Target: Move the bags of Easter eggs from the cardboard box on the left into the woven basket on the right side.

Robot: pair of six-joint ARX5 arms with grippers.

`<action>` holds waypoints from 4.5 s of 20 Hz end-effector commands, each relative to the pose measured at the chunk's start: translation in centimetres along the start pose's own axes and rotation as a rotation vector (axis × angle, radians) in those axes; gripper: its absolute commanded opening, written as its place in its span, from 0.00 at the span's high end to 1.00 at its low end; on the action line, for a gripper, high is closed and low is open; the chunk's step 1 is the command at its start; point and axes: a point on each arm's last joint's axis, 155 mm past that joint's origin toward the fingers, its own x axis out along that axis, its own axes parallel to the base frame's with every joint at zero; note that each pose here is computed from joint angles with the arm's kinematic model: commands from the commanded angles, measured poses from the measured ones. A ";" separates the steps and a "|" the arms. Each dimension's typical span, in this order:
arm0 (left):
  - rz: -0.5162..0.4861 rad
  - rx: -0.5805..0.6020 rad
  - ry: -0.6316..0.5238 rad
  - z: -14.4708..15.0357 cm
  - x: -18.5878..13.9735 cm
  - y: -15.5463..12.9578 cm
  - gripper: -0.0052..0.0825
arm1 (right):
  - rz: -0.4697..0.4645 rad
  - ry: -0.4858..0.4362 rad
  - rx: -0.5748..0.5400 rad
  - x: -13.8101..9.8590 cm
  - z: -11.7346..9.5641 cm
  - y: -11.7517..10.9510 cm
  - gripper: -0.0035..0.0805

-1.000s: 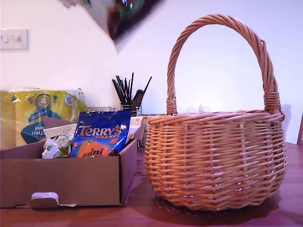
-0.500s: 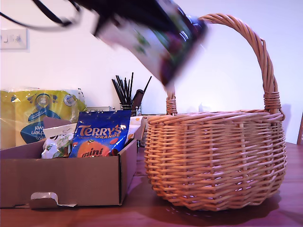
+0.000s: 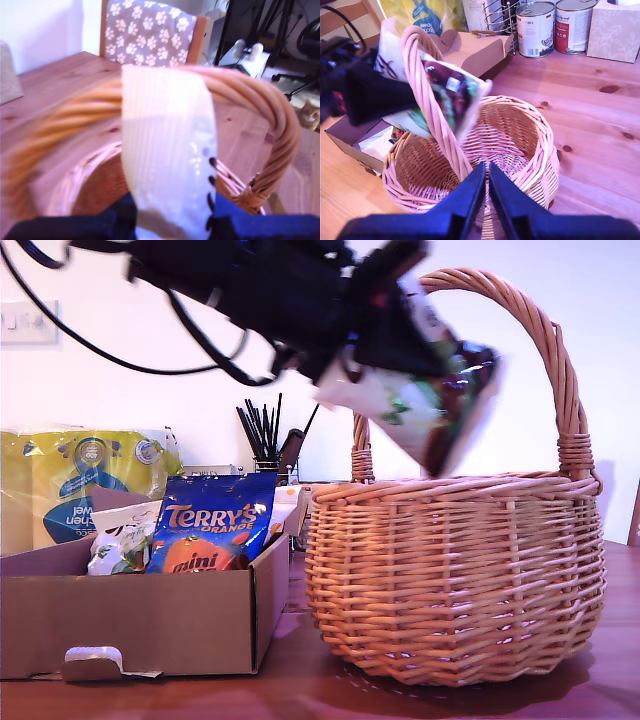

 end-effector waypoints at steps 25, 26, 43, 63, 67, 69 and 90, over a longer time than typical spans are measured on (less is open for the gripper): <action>0.077 -0.132 -0.007 -1.7 2.6 -0.6 0.34 | 0.039 -0.027 -0.018 -0.3 1.0 0.9 0.97; 0.077 -0.123 -0.006 -1.6 2.5 -0.6 0.38 | 0.039 -0.027 -0.018 -0.3 1.0 0.9 0.97; 0.234 0.032 0.267 -3.4 -9.6 4.4 0.97 | 0.038 -0.015 -0.036 -0.3 0.7 0.9 0.97; 0.239 0.151 0.281 -9.0 -14.3 18.7 0.25 | 0.036 -0.015 -0.036 -0.3 0.7 0.8 0.97; 0.236 0.145 0.284 -10.1 -13.3 19.8 0.25 | 0.032 -0.015 -0.040 -0.3 0.7 0.8 0.97; 0.228 0.126 0.287 -10.7 -12.8 20.1 0.25 | 0.031 -0.014 -0.042 -0.3 0.7 0.8 0.97; -0.086 -0.068 0.468 -15.4 -11.7 12.3 0.32 | 0.030 -0.015 -0.043 -0.3 0.7 0.7 0.97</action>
